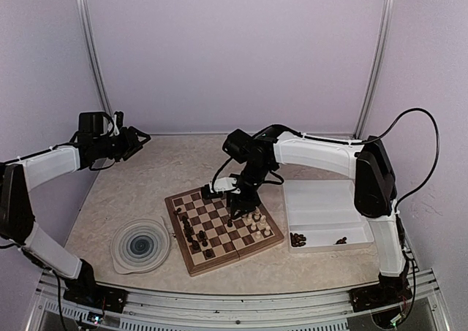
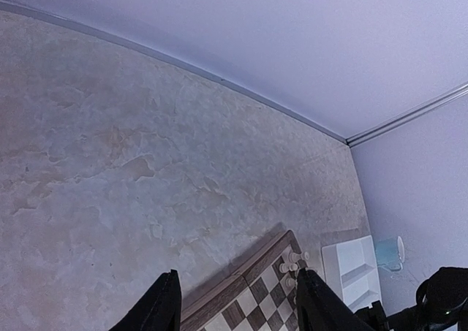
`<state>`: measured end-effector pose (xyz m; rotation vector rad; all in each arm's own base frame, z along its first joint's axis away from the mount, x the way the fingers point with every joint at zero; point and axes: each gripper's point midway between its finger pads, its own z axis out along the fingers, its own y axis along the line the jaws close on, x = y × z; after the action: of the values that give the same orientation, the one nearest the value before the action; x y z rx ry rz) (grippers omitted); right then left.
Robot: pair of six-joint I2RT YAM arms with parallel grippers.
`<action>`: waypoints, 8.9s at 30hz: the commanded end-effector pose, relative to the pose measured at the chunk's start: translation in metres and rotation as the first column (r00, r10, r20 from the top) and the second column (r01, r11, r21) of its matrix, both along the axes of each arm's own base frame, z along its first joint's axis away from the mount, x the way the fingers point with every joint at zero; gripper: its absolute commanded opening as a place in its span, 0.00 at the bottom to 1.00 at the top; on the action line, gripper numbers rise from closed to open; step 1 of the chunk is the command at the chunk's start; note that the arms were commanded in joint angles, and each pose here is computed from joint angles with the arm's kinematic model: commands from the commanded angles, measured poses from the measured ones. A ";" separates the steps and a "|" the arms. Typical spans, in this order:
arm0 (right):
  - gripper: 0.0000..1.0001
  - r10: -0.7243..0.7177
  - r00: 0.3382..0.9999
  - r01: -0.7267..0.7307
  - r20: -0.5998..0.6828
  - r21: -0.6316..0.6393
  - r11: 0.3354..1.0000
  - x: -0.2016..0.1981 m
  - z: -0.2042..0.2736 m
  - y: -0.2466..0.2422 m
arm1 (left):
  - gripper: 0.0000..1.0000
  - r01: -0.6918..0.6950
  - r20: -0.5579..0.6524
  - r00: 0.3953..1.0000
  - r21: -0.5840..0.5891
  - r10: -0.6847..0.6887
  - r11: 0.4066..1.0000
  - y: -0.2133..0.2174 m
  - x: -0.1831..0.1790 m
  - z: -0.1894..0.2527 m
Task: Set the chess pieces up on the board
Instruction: Move the pawn to d7, then adjust the king at f8.
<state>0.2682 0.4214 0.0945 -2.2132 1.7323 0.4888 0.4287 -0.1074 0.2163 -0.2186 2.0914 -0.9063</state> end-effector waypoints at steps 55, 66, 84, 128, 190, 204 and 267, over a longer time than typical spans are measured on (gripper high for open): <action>0.01 0.144 0.987 -0.146 0.066 0.043 0.988 -0.020 -0.025 0.086 | 0.50 0.037 -0.014 0.999 -0.038 -0.038 0.999 -0.006 0.001 -0.006; 0.02 0.182 0.982 -0.184 0.060 0.037 0.982 -0.033 -0.035 0.095 | 0.50 0.041 -0.016 0.999 -0.040 -0.042 0.998 -0.006 0.001 -0.006; 0.10 0.196 0.979 -0.198 0.065 0.036 0.980 -0.038 -0.043 0.101 | 0.49 0.043 -0.022 0.999 -0.038 -0.044 0.998 -0.006 0.001 -0.008; 0.34 0.079 0.980 -0.107 0.185 0.151 0.983 -0.038 0.048 0.035 | 0.51 0.382 -0.306 0.915 0.448 -0.262 0.808 -0.081 -0.082 -0.074; 0.34 -0.094 0.985 0.075 0.143 0.132 0.988 -0.012 0.021 -0.014 | 0.10 0.534 -0.462 0.836 0.558 -0.297 0.635 -0.131 -0.155 -0.124; 0.34 -0.090 0.987 0.073 0.135 0.128 0.989 -0.014 0.019 -0.014 | 0.24 0.538 -0.458 0.835 0.564 -0.304 0.627 -0.141 -0.155 -0.123; 0.34 -0.072 0.991 0.060 0.114 0.106 0.993 -0.021 0.010 -0.009 | 0.10 0.584 -0.530 0.796 0.548 -0.292 0.598 -0.134 -0.175 -0.134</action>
<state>0.2510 0.4076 0.1064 -2.0532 1.6636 0.3907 0.2668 -0.2430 0.0854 0.6055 2.7414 -0.2407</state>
